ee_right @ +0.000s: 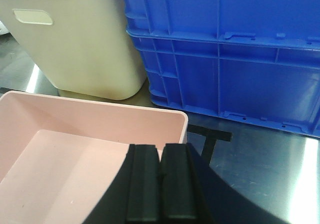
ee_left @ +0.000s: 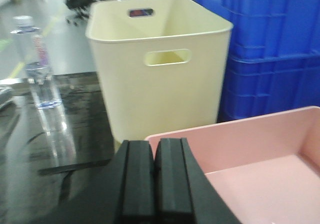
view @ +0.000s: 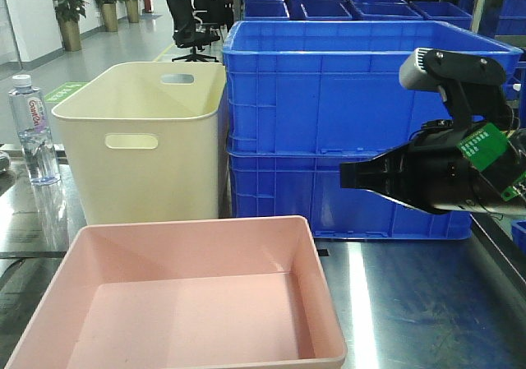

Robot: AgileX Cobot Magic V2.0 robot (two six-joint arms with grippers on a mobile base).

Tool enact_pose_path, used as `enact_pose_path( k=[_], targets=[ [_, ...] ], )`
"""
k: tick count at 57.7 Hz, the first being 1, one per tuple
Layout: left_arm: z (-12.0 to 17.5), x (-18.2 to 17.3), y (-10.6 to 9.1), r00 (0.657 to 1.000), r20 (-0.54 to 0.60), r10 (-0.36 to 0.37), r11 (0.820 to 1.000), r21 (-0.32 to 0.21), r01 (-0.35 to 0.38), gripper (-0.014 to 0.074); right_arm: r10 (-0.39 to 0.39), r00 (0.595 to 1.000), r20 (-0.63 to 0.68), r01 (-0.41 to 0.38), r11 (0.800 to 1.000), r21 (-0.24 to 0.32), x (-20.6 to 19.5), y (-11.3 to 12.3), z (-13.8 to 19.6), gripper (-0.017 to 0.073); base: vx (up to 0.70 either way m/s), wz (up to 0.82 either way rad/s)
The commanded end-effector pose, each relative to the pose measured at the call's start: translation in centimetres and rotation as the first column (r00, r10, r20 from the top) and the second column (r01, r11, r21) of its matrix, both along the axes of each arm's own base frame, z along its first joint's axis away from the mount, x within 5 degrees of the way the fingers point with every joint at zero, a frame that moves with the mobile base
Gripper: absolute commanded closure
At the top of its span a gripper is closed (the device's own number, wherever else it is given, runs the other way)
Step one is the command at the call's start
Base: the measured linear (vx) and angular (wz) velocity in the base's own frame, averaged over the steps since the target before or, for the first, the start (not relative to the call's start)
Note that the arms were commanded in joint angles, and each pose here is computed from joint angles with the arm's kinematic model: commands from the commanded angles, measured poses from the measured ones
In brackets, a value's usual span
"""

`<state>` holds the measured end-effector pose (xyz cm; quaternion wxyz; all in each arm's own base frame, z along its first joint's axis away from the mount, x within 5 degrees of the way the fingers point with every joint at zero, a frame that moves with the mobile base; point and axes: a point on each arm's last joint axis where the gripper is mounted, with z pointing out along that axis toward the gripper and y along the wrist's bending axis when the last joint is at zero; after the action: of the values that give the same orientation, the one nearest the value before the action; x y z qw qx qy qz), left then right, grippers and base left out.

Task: Grab pink bin and stack on right shelf
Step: 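Open both grippers and raise them off the pink bin rims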

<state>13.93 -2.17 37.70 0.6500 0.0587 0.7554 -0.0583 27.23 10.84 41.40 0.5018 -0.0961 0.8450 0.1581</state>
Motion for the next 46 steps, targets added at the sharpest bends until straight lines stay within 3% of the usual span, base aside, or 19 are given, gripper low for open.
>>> enact_pose_path(
  k=[1, 12, 22, 27, 31, 37, 46],
  targets=[
    [-1.1, -2.1, 1.0, 0.985, 0.155, 0.073, 0.995, -0.084, -0.060, 0.0601, -0.015, 0.990, 0.138, 0.009, 0.999, 0.043, -0.6, -0.5, 2.6, 0.0572, 0.00, 0.00],
    [-10.4, -6.2, 1.9, 0.983, 0.100, 0.153, 0.980, -0.142, -0.138, 0.0601, -0.015, 0.990, 0.138, 0.009, 0.999, 0.043, -0.6, -0.5, 2.6, 0.0572, 0.00, 0.00],
    [-15.5, -8.3, 2.0, 0.977, 0.148, 0.154, 0.982, -0.132, -0.134, 0.0601, -0.015, 0.990, 0.138, 0.009, 0.999, 0.043, -0.6, -0.5, 2.6, 0.0572, 0.00, 0.00],
    [-17.2, -8.5, 2.0, 0.975, 0.158, 0.154, 0.983, -0.128, -0.135, 0.0601, -0.015, 0.990, 0.139, 0.009, 0.999, 0.044, -0.6, -0.5, 2.6, 0.0572, 0.00, 0.00],
    [-18.5, -8.1, 2.0, 0.983, 0.101, 0.155, 0.983, -0.119, -0.143, 0.0601, -0.015, 0.991, 0.135, 0.009, 0.999, 0.042, -0.6, -0.5, 2.5, 0.0572, 0.00, 0.00],
    [-19.0, -8.0, 2.0, 0.988, 0.034, 0.151, 0.983, -0.108, -0.147, 0.0601, -0.015, 0.991, 0.132, 0.009, 0.999, 0.041, -0.5, -0.5, 2.4, 0.0572, 0.00, 0.00],
    [-19.1, -8.0, 2.0, 0.988, 0.021, 0.150, 0.983, -0.106, -0.147, 0.0601, -0.014, 0.992, 0.125, 0.009, 0.999, 0.038, -0.5, -0.5, 2.3, 0.0572, 0.00, 0.00]
  ],
)
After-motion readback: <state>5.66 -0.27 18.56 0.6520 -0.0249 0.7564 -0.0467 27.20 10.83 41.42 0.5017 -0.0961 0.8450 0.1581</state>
